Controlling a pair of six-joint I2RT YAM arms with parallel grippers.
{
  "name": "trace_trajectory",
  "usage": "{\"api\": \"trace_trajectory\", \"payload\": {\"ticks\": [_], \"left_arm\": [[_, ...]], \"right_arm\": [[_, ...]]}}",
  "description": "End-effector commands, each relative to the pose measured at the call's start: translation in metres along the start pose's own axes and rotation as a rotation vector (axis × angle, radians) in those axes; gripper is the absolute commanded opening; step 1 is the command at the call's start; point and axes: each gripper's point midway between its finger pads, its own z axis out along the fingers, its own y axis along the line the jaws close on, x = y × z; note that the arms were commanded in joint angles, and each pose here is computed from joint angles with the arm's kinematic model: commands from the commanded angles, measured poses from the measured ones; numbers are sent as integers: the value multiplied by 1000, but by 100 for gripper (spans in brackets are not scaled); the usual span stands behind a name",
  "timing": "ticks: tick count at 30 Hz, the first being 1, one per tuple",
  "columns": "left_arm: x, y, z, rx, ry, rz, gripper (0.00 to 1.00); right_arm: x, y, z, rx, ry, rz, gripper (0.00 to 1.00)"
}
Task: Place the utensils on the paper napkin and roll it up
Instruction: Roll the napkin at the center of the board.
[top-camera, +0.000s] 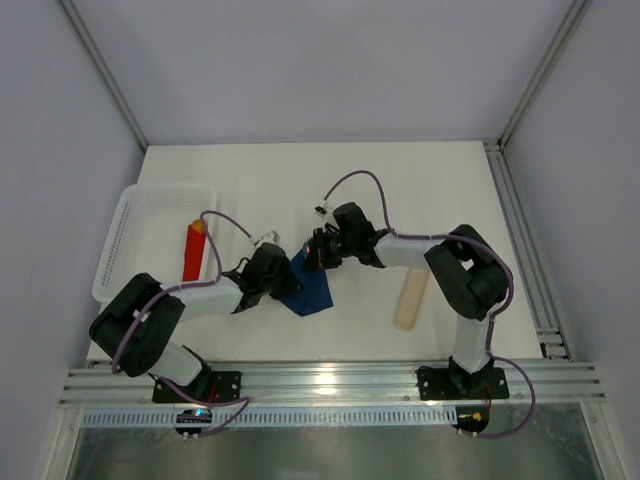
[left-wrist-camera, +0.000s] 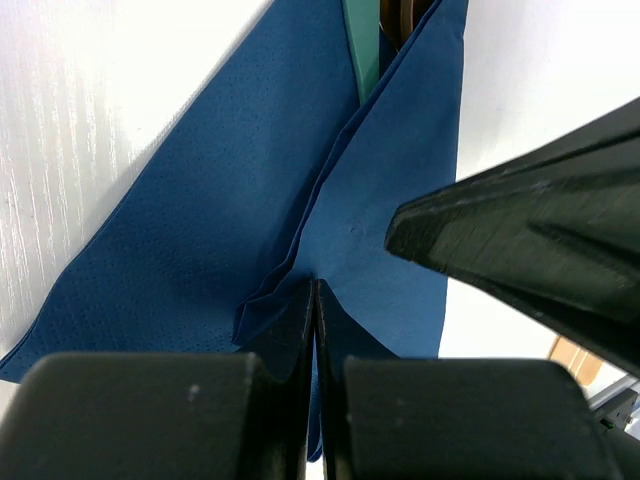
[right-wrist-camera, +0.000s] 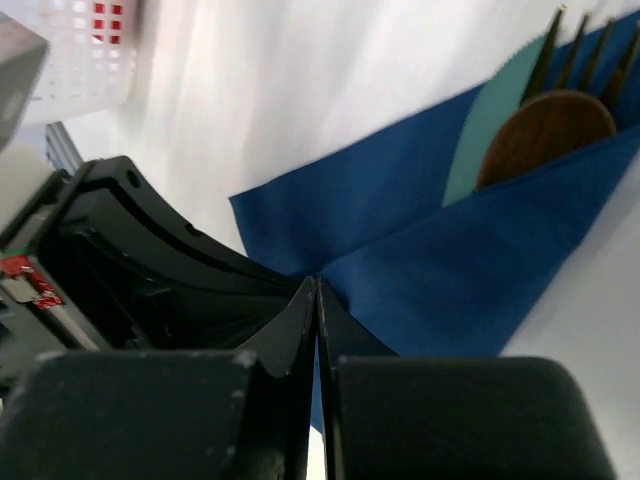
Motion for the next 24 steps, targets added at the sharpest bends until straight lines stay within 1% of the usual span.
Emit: {"api": "trace_trajectory", "payload": {"ticks": [1,11,20,24], "left_arm": [[-1,7,-4,-40,-1,23,0],[-3,5,-5,-43,-4,28,0],[-3,6,-4,-47,-2,28,0],[-4,5,-4,-44,-6,28,0]], "right_arm": [[1,-10,-11,95,-23,-40,4],[30,-13,-20,213,35,-103,4],[41,-7,-13,197,55,-120,3],[45,-14,-13,227,59,-117,4]]}}
